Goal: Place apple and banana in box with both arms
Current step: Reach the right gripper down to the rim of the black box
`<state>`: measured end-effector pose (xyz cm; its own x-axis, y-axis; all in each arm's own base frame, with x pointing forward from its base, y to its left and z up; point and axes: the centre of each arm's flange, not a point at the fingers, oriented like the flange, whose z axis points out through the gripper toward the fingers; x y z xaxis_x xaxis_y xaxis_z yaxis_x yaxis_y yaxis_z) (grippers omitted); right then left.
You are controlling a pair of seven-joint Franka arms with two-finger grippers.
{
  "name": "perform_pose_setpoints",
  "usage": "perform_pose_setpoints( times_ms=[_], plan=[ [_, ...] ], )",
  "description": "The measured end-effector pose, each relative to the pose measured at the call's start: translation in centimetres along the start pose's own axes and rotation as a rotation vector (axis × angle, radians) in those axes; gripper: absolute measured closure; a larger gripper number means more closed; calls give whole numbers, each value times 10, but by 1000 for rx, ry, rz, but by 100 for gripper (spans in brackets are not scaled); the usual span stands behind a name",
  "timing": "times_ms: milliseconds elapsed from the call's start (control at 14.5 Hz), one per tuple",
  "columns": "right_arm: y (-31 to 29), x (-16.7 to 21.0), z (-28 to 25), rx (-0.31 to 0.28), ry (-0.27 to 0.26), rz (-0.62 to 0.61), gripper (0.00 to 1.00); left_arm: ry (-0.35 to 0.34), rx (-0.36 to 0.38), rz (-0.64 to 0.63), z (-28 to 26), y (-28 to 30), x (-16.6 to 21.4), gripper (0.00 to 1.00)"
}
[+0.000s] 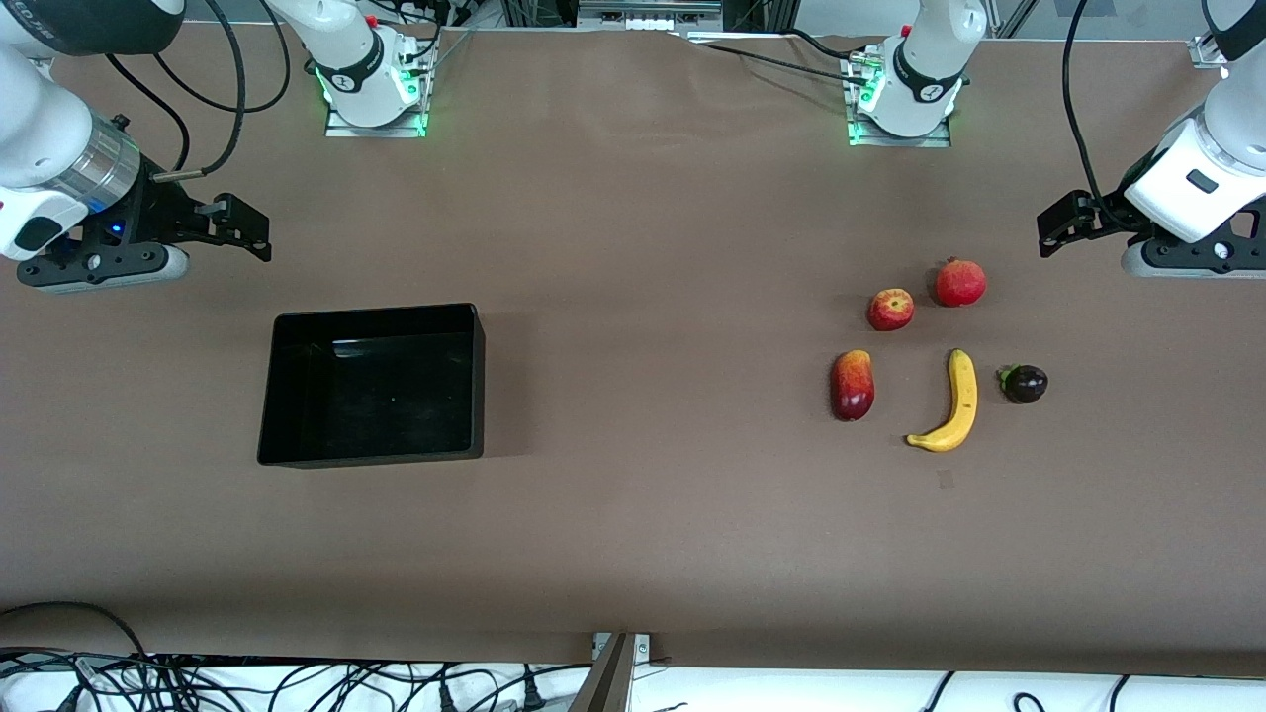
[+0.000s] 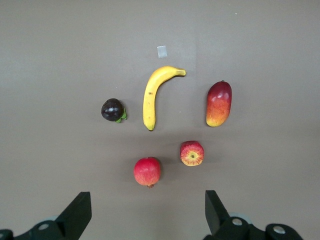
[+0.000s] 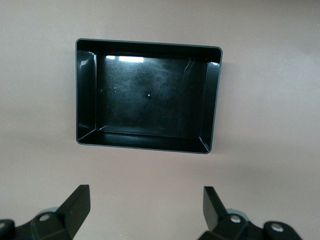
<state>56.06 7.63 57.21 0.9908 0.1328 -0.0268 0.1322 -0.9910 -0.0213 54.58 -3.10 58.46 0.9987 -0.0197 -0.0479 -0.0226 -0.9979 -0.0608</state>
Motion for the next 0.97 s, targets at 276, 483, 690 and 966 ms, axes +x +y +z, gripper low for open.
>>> perform_pose_setpoints(
  times_ms=[276, 483, 690, 966],
  plan=[
    [0, 0, 0, 0, -2, 0, 0, 0, 0, 0, 0, 0, 0, 0],
    [0, 0, 1, 0, -5, 0, 0, 0, 0, 0, 0, 0, 0, 0],
    [2, 1, 15, -4, -39, 2, 0, 0, 0, 0, 0, 0, 0, 0],
    [24, 21, 94, -33, -98, 28, 0, -3, 0, 0, 0, 0, 0, 0]
  ],
)
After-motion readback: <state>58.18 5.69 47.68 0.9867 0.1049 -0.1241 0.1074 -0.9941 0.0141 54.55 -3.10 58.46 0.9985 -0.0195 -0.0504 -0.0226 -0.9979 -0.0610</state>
